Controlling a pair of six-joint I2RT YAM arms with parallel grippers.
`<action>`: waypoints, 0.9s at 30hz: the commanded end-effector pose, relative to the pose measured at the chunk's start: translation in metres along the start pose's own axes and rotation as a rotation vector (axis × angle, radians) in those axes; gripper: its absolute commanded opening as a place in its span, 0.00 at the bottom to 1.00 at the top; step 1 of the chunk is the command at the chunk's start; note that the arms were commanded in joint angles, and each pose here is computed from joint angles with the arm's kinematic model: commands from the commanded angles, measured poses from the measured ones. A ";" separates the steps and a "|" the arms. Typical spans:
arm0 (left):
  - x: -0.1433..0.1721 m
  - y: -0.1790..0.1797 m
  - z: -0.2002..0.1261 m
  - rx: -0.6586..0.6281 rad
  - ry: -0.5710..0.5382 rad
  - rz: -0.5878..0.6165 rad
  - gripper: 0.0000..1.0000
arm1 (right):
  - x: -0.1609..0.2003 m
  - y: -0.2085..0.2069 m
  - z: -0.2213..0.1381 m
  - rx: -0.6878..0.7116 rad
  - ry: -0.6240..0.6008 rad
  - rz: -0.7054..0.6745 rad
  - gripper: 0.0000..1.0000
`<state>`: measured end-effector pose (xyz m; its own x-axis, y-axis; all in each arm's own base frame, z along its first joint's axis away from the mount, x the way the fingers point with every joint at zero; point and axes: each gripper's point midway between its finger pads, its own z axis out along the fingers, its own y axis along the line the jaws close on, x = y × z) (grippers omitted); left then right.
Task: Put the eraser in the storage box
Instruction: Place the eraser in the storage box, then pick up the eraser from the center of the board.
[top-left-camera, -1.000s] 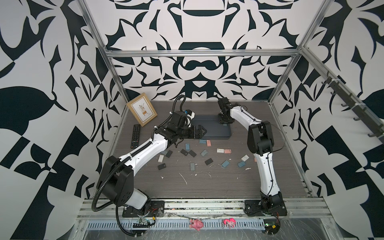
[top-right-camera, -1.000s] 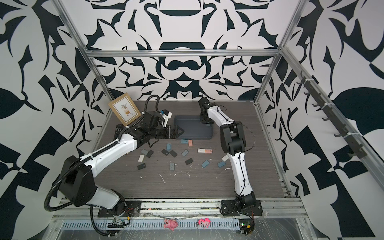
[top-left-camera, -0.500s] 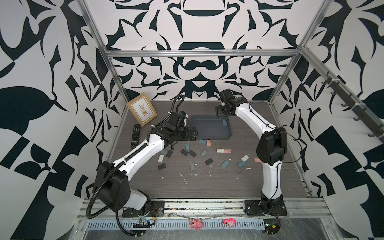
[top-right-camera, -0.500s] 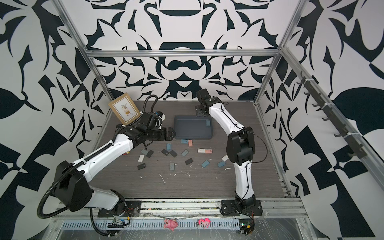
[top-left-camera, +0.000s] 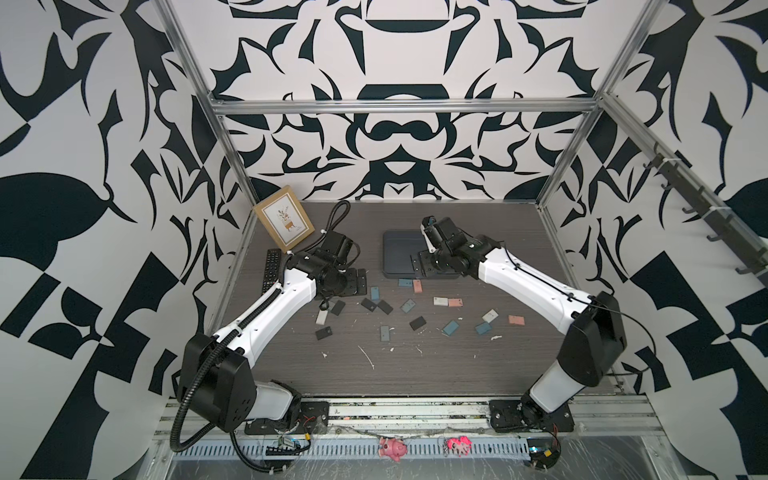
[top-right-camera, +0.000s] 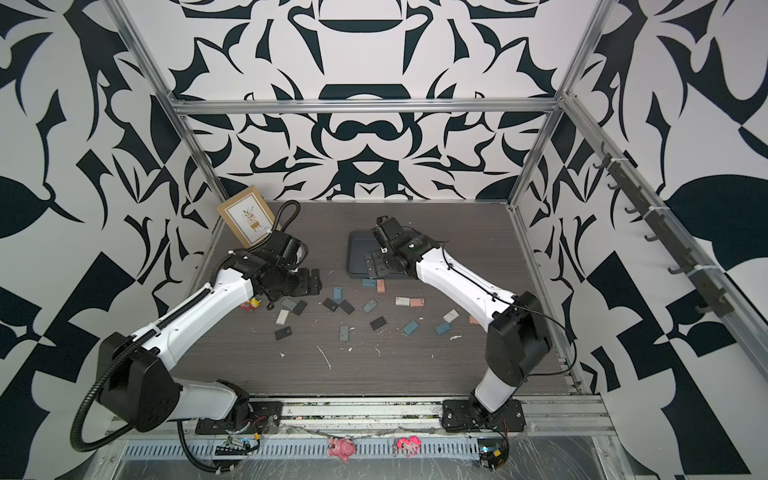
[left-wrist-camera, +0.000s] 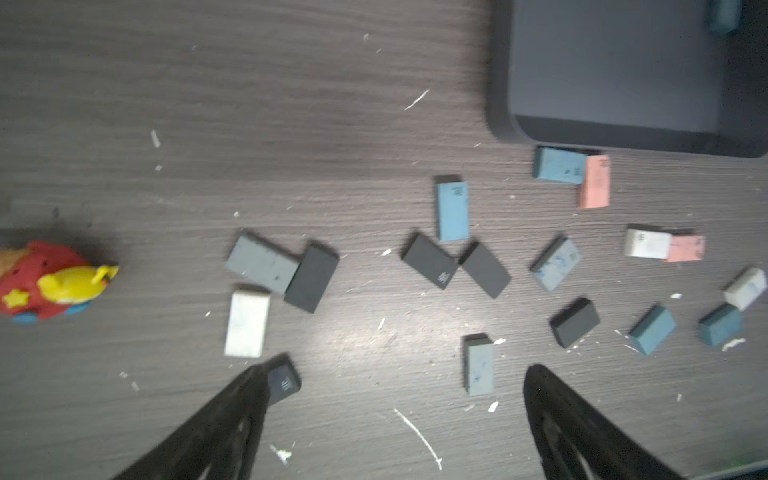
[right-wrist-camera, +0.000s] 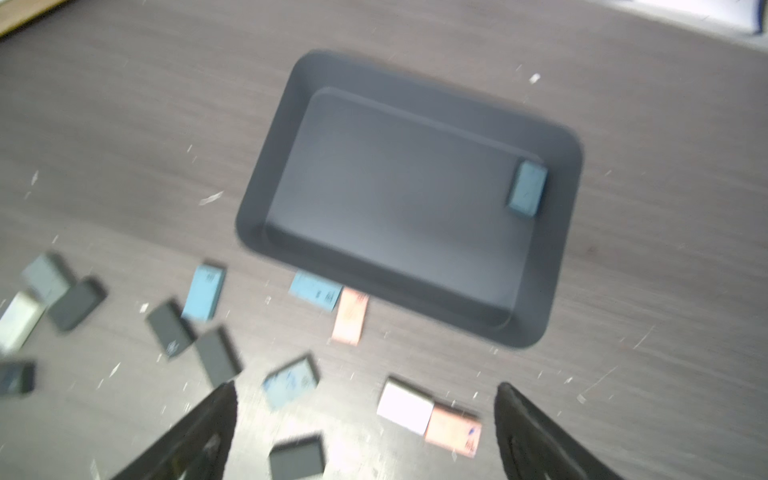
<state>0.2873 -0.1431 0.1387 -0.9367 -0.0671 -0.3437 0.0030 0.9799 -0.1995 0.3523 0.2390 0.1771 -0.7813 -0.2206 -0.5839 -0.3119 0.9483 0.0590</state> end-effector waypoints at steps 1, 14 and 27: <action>0.025 0.028 0.005 -0.050 0.076 -0.084 0.99 | 0.007 0.011 -0.008 -0.060 -0.041 0.039 0.99; 0.035 0.022 0.065 -0.005 0.197 -0.181 0.99 | 0.071 0.019 0.011 -0.096 0.075 0.062 0.99; 0.050 0.035 0.096 -0.033 0.281 -0.230 0.99 | 0.079 0.015 0.017 -0.077 0.095 0.063 0.99</action>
<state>0.2833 -0.1363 0.0391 -0.9765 -0.2016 -0.0759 -0.1812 0.9594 -0.2162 0.2937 0.2379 0.1099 -0.8570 -0.2041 -0.4732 -0.3027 0.9425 0.1416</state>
